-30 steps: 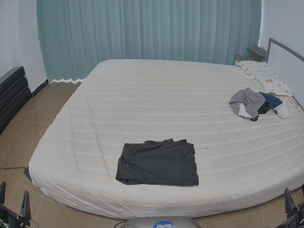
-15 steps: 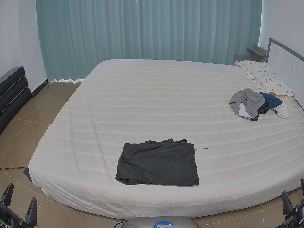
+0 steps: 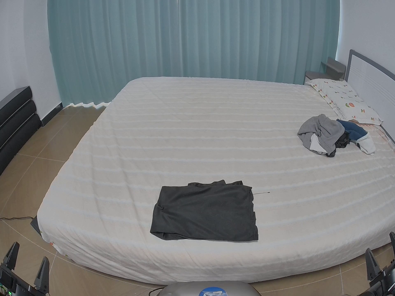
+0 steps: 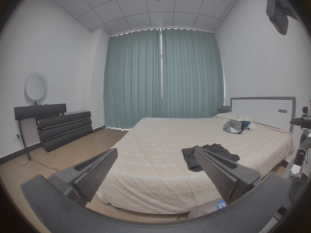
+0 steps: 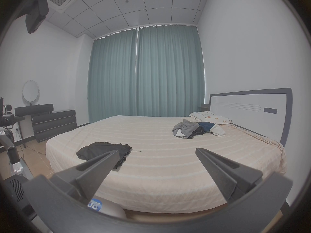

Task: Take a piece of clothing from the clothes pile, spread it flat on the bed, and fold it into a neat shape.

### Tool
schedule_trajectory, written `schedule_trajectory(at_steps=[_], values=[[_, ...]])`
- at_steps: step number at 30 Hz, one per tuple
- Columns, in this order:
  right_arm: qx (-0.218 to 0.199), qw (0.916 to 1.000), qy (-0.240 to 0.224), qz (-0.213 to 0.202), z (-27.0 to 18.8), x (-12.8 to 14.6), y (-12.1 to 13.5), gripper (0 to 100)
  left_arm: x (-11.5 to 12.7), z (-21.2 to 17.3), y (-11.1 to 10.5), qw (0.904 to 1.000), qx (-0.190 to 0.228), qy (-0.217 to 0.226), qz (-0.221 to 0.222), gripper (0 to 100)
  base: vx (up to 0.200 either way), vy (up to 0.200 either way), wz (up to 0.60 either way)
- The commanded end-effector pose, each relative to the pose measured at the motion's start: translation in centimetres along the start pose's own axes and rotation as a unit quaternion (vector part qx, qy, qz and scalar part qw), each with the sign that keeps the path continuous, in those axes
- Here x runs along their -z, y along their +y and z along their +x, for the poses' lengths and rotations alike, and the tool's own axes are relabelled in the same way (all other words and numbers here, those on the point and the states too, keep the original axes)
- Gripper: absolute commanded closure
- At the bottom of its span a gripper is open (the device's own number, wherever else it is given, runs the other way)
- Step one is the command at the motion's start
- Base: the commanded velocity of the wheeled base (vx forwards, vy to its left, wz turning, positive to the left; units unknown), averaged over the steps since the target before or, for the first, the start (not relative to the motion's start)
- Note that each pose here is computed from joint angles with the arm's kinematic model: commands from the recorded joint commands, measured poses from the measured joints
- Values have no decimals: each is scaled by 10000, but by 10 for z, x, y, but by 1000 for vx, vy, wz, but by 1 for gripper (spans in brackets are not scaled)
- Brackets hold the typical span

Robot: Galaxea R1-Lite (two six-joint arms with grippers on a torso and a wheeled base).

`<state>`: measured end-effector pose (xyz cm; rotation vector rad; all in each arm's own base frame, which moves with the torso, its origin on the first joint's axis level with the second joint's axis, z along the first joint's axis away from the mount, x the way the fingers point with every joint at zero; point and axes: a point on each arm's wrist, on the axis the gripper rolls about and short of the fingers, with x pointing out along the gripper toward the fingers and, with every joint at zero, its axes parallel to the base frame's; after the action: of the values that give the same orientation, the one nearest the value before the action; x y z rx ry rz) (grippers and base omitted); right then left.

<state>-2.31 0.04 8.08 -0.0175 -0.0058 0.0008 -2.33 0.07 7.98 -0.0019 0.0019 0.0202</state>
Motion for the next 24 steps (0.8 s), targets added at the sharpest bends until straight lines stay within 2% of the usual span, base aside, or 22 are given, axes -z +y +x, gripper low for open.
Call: schedule_trajectory(at_steps=[1,24], values=[[-4,10000,21,3,0,5,0,0,5,0,0,10000,1,21,2,0,0,0,0],[-4,10000,29,3,0,5,0,0,5,0,0,10000,-14,21,-13,0,0,0,0]])
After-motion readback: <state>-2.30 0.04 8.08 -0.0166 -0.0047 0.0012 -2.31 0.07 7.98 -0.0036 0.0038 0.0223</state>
